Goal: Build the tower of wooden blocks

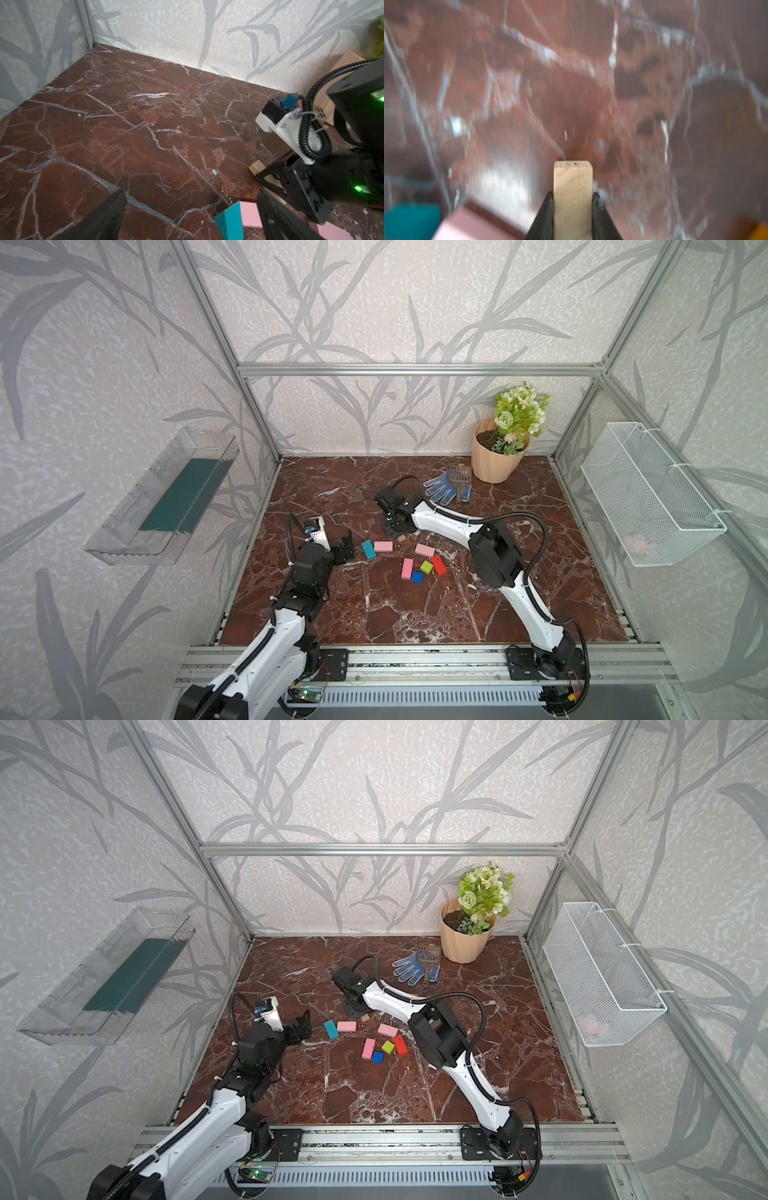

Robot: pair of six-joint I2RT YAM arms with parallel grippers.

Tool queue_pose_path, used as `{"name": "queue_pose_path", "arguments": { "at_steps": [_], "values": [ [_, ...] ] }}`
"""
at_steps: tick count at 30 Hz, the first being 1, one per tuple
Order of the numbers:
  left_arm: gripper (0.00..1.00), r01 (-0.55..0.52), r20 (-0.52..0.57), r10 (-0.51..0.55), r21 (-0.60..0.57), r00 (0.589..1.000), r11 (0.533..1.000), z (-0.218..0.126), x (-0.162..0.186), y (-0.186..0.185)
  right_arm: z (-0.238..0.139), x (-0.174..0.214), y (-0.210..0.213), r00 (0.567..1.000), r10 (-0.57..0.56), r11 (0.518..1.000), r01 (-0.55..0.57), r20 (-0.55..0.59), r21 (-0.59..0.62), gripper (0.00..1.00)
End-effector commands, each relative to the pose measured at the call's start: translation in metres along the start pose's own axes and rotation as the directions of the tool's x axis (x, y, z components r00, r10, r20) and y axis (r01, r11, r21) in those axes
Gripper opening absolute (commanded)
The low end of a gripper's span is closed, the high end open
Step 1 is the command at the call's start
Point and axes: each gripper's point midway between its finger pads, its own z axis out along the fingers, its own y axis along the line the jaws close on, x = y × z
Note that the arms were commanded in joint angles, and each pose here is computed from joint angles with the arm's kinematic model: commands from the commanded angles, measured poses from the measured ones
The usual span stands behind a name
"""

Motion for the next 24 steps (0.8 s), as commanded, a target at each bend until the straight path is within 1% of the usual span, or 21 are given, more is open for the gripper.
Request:
{"name": "queue_pose_path", "arguments": {
  "at_steps": [1, 3, 5, 7, 9, 11, 14, 16, 18, 20, 24],
  "values": [
    [0.99, -0.03, 0.034, 0.029, 0.024, 0.999, 0.999, 0.001, -0.017, -0.01, -0.065, -0.027, -0.005, 0.983, 0.082, 0.996, -0.076, 0.164, -0.041, 0.15],
    [0.99, -0.036, 0.038, 0.034, 0.04, 0.999, 0.999, -0.001, -0.016, -0.012, -0.089, -0.021, -0.015, 0.972, 0.107, 0.994, -0.101, 0.21, -0.035, 0.14],
    [0.99, -0.036, 0.049, 0.034, 0.05, 0.998, 0.998, -0.004, -0.016, -0.013, -0.112, -0.01, -0.03, 0.957, 0.138, 0.99, -0.139, 0.254, -0.015, 0.11],
    [0.99, -0.037, 0.068, 0.032, 0.067, 0.997, 0.997, -0.007, -0.017, -0.015, -0.126, 0.008, -0.046, 0.942, 0.171, 0.983, -0.182, 0.289, 0.012, 0.09],
    [0.99, -0.037, 0.085, 0.03, 0.076, 0.996, 0.996, -0.01, -0.018, -0.016, -0.141, 0.027, -0.065, 0.915, 0.224, 0.968, -0.248, 0.334, 0.029, 0.08],
    [0.99, -0.032, 0.095, 0.026, 0.068, 0.995, 0.997, -0.012, -0.018, -0.013, -0.148, 0.05, -0.085, 0.886, 0.288, 0.946, -0.322, 0.362, 0.035, 0.07],
    [0.99, -0.029, 0.102, 0.022, 0.066, 0.995, 0.997, -0.014, -0.019, -0.012, -0.149, 0.086, -0.116, 0.835, 0.392, 0.901, -0.434, 0.386, 0.024, 0.05],
    [0.99, -0.031, 0.102, 0.023, 0.07, 0.995, 0.997, -0.014, -0.019, -0.013, -0.147, 0.109, -0.135, 0.8, 0.445, 0.867, -0.497, 0.402, 0.028, 0.05],
    [0.99, -0.028, 0.097, 0.022, 0.059, 0.995, 0.998, -0.013, -0.018, -0.011, -0.144, 0.125, -0.151, 0.77, 0.483, 0.838, -0.544, 0.416, 0.034, 0.08],
    [0.99, -0.023, 0.093, 0.019, 0.045, 0.995, 0.999, -0.012, -0.017, -0.009, -0.138, 0.137, -0.159, 0.759, 0.512, 0.82, -0.571, 0.402, 0.036, 0.08],
    [0.99, -0.018, 0.089, 0.015, 0.027, 0.996, 0.999, -0.011, -0.017, -0.006, -0.124, 0.154, -0.164, 0.771, 0.535, 0.806, -0.588, 0.346, 0.062, 0.08]
  ]
}}
